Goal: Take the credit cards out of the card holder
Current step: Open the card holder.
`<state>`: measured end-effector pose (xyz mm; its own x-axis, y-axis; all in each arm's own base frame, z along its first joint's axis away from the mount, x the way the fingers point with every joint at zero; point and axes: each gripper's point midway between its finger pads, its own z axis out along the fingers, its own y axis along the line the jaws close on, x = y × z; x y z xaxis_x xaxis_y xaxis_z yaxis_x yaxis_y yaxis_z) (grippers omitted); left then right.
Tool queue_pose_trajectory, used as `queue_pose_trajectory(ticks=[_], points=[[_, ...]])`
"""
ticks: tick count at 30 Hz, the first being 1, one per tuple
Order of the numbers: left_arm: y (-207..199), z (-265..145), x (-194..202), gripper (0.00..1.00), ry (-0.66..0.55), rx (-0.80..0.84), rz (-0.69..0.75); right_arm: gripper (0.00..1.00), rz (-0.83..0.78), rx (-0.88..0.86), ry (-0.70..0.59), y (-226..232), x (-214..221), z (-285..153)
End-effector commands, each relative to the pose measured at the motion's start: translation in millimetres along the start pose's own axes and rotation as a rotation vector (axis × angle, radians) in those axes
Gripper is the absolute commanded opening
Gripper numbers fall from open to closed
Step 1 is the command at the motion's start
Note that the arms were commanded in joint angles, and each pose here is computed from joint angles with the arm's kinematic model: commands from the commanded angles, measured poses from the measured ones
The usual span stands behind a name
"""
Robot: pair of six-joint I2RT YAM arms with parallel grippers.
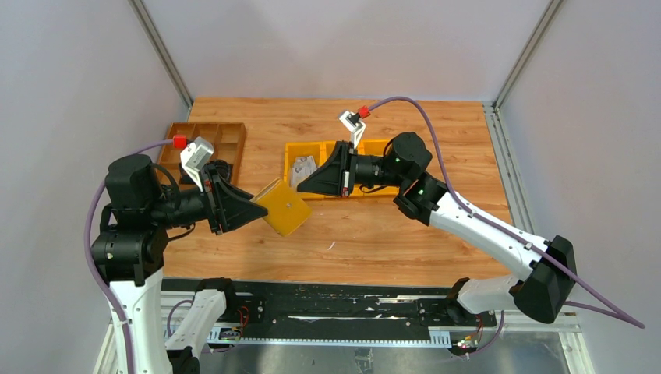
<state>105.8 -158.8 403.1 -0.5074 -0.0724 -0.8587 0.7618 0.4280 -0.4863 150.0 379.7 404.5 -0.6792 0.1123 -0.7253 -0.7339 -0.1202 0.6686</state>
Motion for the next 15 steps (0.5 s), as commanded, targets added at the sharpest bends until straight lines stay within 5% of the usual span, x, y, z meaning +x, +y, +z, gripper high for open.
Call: queue_pose_trajectory(ticks=[1,4,8,10,15], points=[[-21,-5,0,0.00,-0.001,0.060,0.030,0.00,-0.055,-0.016,-0.037,12,-15,-5],[-16,-4,1,0.00,-0.001,0.039,0.031,0.00,-0.069,0.024,-0.034,8,-13,-8],[-7,-3,7,0.71,0.004,0.014,0.032,0.00,-0.135,0.081,-0.021,8,-16,-11],[0,-2,12,0.86,0.009,-0.006,0.025,0.00,-0.170,0.125,0.006,12,-15,-11],[20,2,25,0.92,0.031,-0.037,0.042,0.00,-0.287,0.186,0.091,21,-6,-7]])
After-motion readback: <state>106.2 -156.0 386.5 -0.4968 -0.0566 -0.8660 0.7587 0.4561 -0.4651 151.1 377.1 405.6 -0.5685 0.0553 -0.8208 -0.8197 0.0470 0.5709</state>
